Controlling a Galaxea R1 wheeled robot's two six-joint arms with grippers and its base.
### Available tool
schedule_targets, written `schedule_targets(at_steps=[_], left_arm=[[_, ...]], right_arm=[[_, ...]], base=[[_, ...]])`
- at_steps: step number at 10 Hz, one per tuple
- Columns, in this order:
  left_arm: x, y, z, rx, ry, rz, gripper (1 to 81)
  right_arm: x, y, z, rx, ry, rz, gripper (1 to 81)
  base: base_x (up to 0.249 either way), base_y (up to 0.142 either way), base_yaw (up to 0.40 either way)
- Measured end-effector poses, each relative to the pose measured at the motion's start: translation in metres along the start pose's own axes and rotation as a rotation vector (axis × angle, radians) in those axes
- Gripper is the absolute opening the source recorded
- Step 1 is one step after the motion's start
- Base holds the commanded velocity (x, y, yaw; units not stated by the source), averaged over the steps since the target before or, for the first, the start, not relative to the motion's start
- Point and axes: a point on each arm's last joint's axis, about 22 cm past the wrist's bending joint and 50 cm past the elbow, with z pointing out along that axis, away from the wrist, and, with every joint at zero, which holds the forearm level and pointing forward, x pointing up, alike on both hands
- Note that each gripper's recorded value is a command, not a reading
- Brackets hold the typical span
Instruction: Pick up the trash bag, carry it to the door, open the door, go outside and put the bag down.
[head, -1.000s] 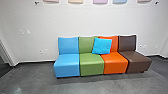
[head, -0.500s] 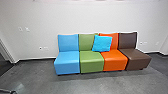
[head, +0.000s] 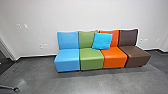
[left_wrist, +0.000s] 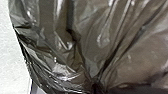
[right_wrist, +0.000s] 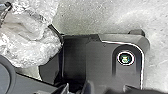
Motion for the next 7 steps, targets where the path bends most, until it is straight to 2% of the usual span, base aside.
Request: schedule_targets(at_steps=[2,4,5,7], left_arm=[[-0.008,0.008,-0.014,-0.004,0.015,0.016,1.0],[-0.022,0.006,-0.027,0.002,0.035,0.017,1.0],[-0.045,-0.001,-0.026,0.012,0.026,0.011,1.0],[-0.098,-0.013,-0.027,0.031,-0.010,0.013,1.0]], right_arm=[[-0.003,-0.014,-0.005,-0.001,0.020,-0.027,81.1],[-0.011,-0.008,-0.018,-0.034,0.047,-0.040,81.1],[-0.024,-0.004,-0.017,-0.046,0.042,-0.036,81.1],[-0.045,-0.014,-0.006,-0.047,0.019,-0.032,81.1]], base=[[0.000,0.000,0.000],[0.000,0.000,0.000],[0.000,0.000,0.000],[0.000,0.000,0.000]])
